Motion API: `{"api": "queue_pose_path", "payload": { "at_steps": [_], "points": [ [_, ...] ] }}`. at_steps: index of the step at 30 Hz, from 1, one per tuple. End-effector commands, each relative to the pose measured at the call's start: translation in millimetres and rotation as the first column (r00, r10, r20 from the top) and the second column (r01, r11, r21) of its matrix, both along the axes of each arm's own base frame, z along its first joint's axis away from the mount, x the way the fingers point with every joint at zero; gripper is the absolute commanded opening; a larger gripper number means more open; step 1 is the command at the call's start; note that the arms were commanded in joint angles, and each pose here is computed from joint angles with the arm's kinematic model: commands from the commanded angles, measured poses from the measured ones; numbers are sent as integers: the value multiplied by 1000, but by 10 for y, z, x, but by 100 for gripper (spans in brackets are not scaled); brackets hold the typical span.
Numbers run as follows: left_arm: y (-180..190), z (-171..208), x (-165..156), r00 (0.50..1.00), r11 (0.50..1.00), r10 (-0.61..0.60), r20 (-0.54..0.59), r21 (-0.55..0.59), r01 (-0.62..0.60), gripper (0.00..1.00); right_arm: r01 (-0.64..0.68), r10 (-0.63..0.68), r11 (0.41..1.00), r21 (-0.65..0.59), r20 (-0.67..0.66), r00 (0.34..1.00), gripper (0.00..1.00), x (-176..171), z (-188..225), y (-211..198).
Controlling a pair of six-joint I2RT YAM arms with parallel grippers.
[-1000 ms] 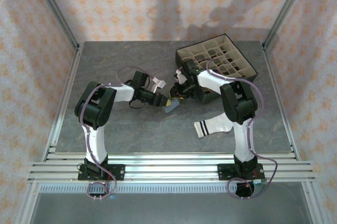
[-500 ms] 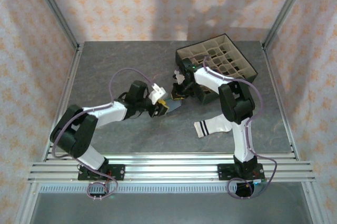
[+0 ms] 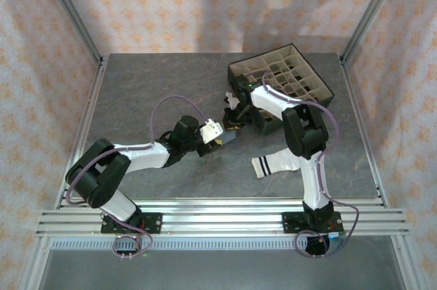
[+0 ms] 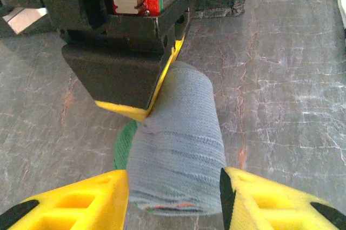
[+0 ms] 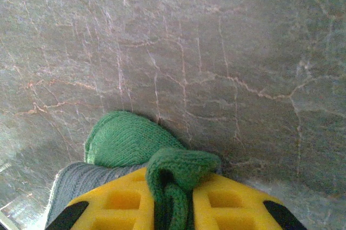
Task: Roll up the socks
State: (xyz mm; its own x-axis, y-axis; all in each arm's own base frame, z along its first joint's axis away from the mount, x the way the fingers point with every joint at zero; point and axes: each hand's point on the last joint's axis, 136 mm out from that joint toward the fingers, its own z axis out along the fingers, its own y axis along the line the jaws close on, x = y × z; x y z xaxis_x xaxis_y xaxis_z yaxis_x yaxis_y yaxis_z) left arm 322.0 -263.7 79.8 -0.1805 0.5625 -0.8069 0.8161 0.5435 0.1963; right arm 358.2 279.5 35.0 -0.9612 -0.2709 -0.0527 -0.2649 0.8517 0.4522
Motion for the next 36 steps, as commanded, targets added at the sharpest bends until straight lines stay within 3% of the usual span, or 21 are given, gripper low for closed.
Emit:
{"api": "queue_pose_path", "payload": {
  "at_steps": [1, 7, 11, 14, 21, 28, 31, 36],
  "points": [
    [-175, 131, 78, 998, 999, -45, 40, -24, 46, 48, -35, 3, 981, -190, -164, 986, 19, -451, -392, -346],
    [-242, -113, 127, 999, 999, -40, -36, -13, 40, 49, -19, -18, 981, -191, -187, 982, 19, -542, -422, -376],
    [-185, -330, 185, 994, 1000, 27, -107, 15, -26, 45, 7, -32, 989, -144, -175, 984, 26, -551, -359, -314],
    [-186, -464, 171, 976, 999, 30, -215, 28, -25, 33, 20, -36, 994, -111, -145, 989, 32, -525, -235, -281],
    [-211, -549, 142, 898, 996, -2, -440, -86, -39, 12, 43, -50, 997, -63, -129, 990, 39, -493, 0, -302],
    [-105, -655, 94, 832, 994, 4, -555, -89, -65, 11, 72, -71, 997, 16, -51, 996, 48, -333, 304, -361],
    [-56, -791, 43, 796, 995, 9, -605, -75, -68, 11, 29, -30, 998, 56, 10, 1000, 48, -326, 498, -341],
    [-38, -845, -8, 753, 993, -8, -658, -92, -70, 11, -72, 72, 997, -2, 140, 988, 44, -351, 721, -511]
  ]
}}
